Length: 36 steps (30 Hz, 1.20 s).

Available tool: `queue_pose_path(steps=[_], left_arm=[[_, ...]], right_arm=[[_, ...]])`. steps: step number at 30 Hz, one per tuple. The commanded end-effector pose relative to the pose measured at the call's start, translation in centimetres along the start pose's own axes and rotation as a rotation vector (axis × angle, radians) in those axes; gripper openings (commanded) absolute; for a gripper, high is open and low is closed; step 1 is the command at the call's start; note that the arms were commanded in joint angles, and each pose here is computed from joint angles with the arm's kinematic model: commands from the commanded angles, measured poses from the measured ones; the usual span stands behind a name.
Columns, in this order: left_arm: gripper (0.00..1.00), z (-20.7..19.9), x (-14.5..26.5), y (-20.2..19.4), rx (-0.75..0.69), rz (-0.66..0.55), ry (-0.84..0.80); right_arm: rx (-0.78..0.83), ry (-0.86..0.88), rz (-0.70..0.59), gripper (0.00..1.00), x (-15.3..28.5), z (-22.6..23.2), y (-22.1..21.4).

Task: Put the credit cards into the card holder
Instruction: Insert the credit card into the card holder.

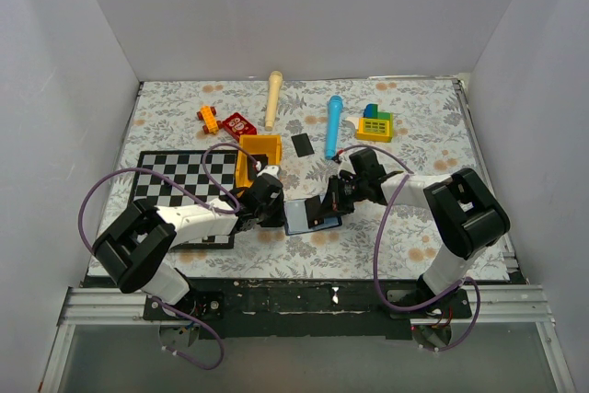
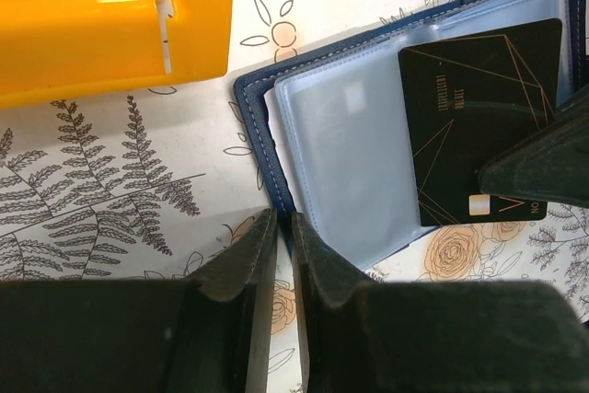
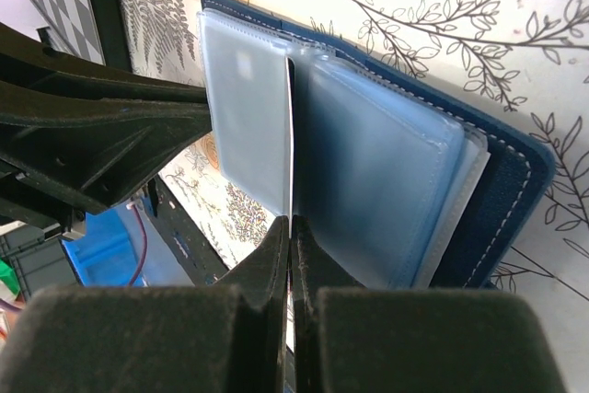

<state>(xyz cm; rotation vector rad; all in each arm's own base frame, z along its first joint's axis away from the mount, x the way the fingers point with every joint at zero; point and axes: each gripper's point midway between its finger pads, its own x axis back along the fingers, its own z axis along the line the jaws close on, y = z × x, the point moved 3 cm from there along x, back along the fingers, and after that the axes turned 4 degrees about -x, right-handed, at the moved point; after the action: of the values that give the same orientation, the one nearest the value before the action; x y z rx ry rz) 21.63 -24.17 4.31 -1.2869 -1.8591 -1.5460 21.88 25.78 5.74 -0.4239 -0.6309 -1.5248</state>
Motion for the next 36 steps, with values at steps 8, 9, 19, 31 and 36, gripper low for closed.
queue_pose_path(steps=[8, 9, 19, 31, 36], left_arm=[[0.11, -0.9, -0.1, 0.9, -0.015, -0.010, -0.026], [0.11, -0.8, -0.2, 0.7, -0.015, -0.005, -0.025], [0.11, -0.8, -0.3, 0.7, -0.014, -0.004, -0.027], [0.09, -1.0, -0.3, 0.8, -0.015, -0.004, -0.033], [0.09, -1.0, -0.3, 0.8, -0.014, -0.003, -0.034]], right_arm=[[-0.028, 0.032, 0.022, 0.01, -0.6, -0.4, -0.6], [-0.030, 0.033, 0.021, 0.01, -0.7, -0.4, -0.5], [-0.022, 0.022, -0.009, 0.01, -1.0, -0.2, 0.4], [-0.024, 0.030, 0.006, 0.01, -2.9, 0.5, -0.4], [-0.013, 0.033, 0.018, 0.01, -3.5, 1.1, -0.6]])
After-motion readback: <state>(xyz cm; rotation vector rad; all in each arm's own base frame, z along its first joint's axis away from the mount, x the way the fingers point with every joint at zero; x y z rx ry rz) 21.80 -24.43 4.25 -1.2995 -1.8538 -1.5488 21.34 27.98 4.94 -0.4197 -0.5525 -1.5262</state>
